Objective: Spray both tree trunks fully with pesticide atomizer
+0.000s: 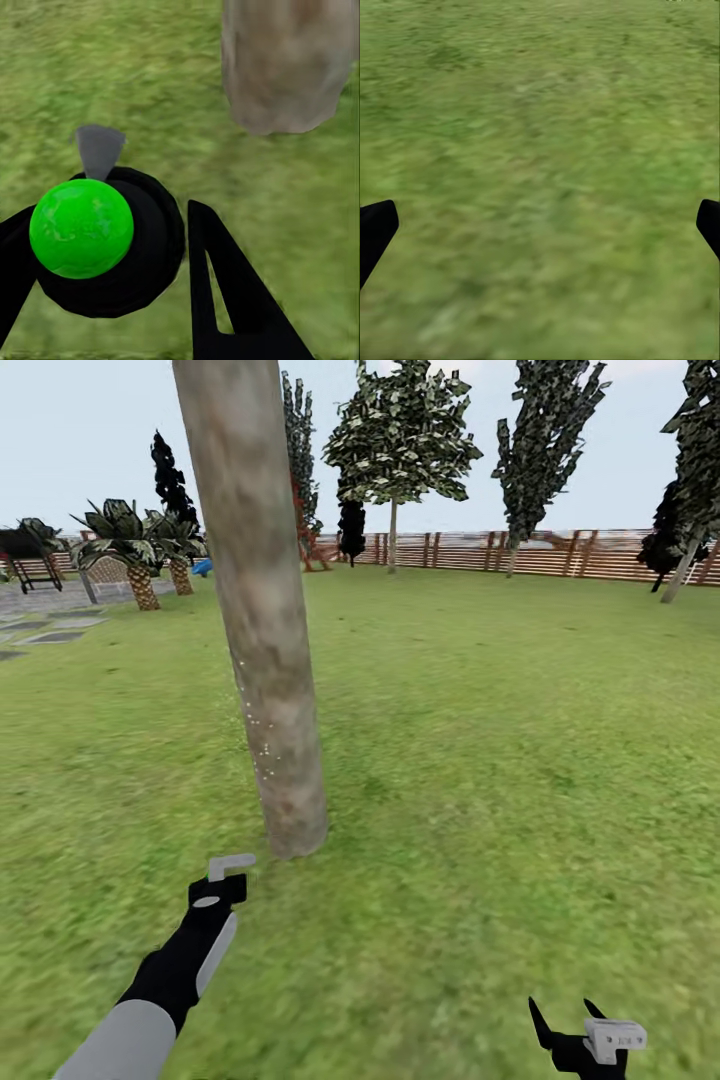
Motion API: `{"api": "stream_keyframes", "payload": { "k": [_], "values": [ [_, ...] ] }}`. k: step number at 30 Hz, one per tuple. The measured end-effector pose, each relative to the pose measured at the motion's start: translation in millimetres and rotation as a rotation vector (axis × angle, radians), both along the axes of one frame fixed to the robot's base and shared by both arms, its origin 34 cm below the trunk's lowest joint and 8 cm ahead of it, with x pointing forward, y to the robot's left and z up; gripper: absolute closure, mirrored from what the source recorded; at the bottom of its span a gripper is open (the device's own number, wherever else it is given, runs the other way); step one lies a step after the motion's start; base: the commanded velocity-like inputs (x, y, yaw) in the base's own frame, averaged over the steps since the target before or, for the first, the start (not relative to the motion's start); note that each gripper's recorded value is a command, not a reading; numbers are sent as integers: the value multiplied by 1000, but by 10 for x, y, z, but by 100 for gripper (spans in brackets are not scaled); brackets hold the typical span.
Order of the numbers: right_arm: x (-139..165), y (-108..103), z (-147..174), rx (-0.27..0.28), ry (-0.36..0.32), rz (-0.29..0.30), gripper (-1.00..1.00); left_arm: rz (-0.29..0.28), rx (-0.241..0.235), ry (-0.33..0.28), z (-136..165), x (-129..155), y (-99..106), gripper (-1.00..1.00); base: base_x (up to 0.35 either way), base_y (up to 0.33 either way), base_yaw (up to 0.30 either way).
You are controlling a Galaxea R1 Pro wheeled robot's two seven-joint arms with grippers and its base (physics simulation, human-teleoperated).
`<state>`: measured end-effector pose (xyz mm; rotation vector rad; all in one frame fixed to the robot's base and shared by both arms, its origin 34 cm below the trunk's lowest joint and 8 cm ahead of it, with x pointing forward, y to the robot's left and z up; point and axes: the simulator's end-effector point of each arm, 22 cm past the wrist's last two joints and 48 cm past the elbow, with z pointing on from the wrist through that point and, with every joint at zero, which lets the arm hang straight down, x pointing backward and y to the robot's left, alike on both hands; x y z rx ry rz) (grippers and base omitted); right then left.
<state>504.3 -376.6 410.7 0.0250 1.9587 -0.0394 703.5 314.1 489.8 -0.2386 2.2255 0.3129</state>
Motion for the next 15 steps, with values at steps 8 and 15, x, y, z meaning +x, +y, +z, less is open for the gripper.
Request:
{"api": "stream_keyframes", "payload": {
  "k": [8, 15],
  "values": [
    [-1, -1, 3, 0, -1, 0, -100, 3, 11, 7, -34, -27, 7, 100, 84, -29, 12],
    [0, -1, 6, 0, -1, 1, -100, 4, 11, 6, -32, -27, 14, 100, 280, -149, 0]
  ]
}}
